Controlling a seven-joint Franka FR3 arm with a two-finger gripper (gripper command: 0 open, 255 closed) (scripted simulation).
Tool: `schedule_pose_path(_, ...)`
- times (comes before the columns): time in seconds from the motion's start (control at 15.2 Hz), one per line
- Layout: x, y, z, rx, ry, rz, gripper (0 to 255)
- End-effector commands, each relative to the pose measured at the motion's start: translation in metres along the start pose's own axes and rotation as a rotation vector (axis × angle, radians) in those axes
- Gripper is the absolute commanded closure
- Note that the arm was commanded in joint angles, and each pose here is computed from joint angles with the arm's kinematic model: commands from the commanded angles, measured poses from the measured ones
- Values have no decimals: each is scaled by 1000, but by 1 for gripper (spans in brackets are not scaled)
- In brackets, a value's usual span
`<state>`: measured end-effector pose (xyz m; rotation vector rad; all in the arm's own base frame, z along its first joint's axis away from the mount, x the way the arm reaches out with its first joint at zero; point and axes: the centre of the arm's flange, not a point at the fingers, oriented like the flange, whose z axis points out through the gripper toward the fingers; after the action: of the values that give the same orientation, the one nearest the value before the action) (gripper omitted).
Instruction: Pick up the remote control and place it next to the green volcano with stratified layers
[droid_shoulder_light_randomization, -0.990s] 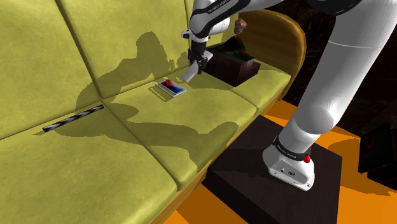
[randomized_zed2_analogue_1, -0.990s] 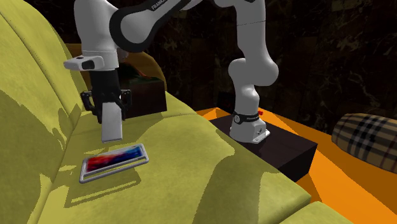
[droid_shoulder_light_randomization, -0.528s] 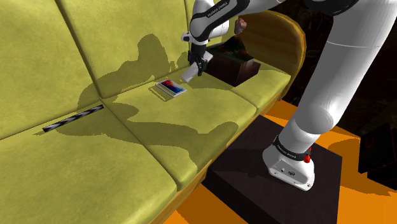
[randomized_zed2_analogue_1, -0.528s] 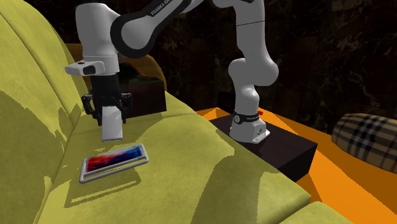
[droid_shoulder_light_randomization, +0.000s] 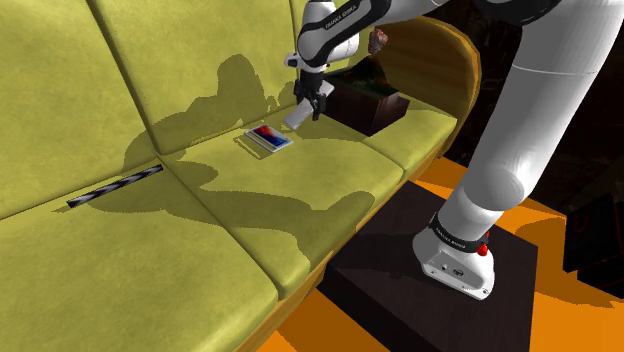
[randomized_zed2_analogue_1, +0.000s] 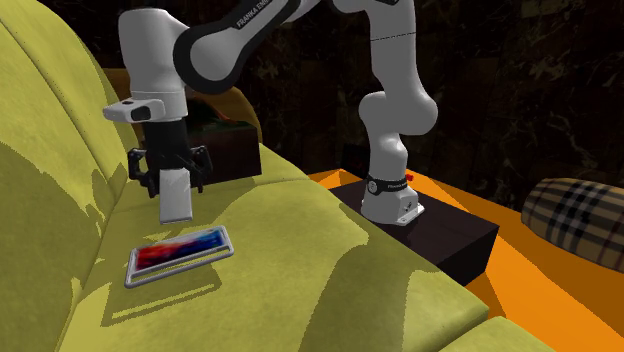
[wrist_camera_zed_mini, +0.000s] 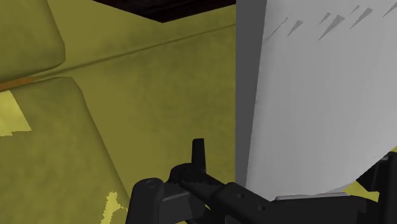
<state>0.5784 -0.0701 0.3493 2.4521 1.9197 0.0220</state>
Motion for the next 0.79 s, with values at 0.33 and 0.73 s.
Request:
schedule_pose_path(0.33, -1, -3, -42, 19, -3, 3, 0)
schedule_pose_path(0.73, -1, -3, -42, 19, -3, 3, 0)
